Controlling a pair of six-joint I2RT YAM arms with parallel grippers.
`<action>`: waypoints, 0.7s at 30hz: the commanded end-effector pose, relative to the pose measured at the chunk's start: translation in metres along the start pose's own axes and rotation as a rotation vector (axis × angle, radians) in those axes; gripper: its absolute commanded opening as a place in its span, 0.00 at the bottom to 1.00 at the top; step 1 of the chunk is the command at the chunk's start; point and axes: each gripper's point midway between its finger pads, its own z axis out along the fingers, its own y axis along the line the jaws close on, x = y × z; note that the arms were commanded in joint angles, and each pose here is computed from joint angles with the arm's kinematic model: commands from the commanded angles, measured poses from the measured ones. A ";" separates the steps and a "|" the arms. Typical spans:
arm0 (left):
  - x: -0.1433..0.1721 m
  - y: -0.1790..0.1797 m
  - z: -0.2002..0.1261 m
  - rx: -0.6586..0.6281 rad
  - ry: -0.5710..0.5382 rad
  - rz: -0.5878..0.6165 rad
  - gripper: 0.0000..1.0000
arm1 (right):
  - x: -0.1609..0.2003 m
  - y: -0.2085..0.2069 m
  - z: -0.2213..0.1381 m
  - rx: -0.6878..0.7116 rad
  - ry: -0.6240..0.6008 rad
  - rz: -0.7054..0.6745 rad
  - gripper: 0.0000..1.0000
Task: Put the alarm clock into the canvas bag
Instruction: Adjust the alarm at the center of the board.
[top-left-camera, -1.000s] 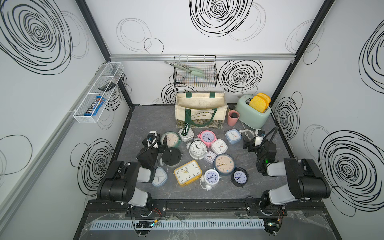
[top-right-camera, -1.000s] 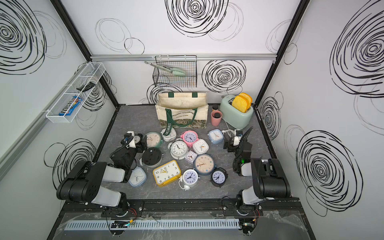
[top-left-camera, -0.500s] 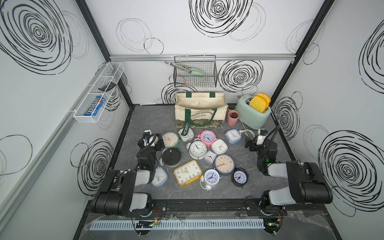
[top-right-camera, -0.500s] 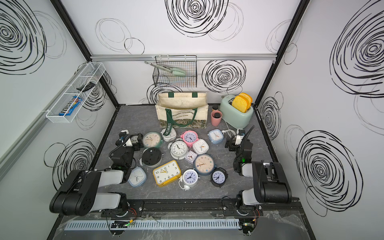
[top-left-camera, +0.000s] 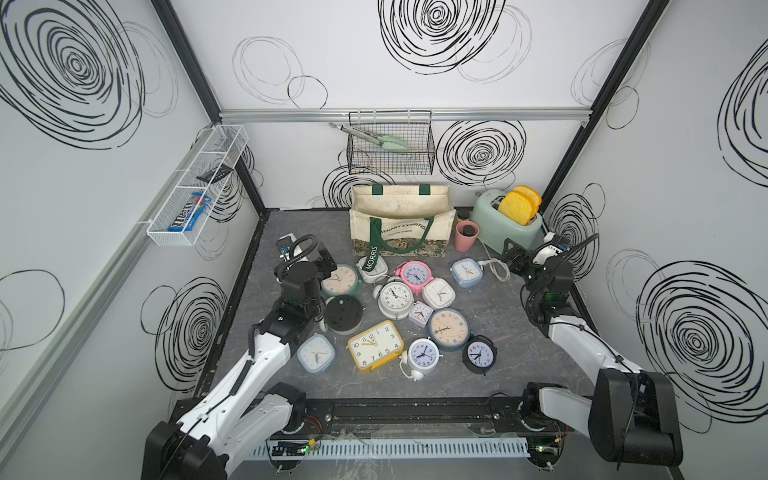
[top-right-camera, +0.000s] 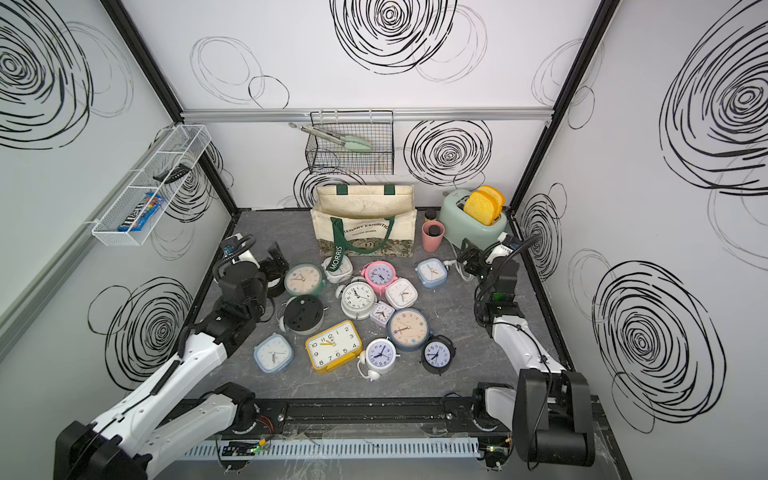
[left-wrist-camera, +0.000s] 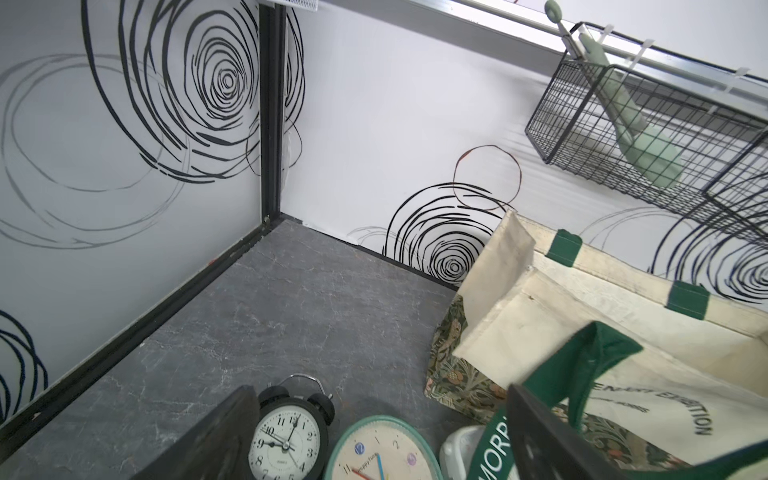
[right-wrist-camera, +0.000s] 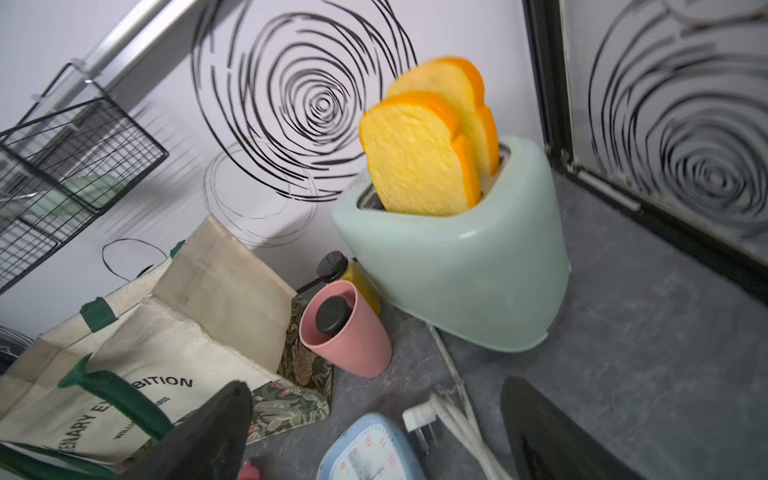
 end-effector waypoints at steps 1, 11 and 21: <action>0.028 0.001 -0.020 0.028 0.200 0.025 0.96 | 0.033 -0.012 0.007 -0.042 0.213 0.243 0.97; 0.080 -0.047 -0.071 0.413 0.460 0.196 0.96 | 0.090 -0.022 0.010 0.322 0.403 0.048 0.97; 0.097 -0.058 -0.088 0.486 0.415 0.303 0.96 | 0.129 0.021 0.057 0.448 0.503 -0.288 0.97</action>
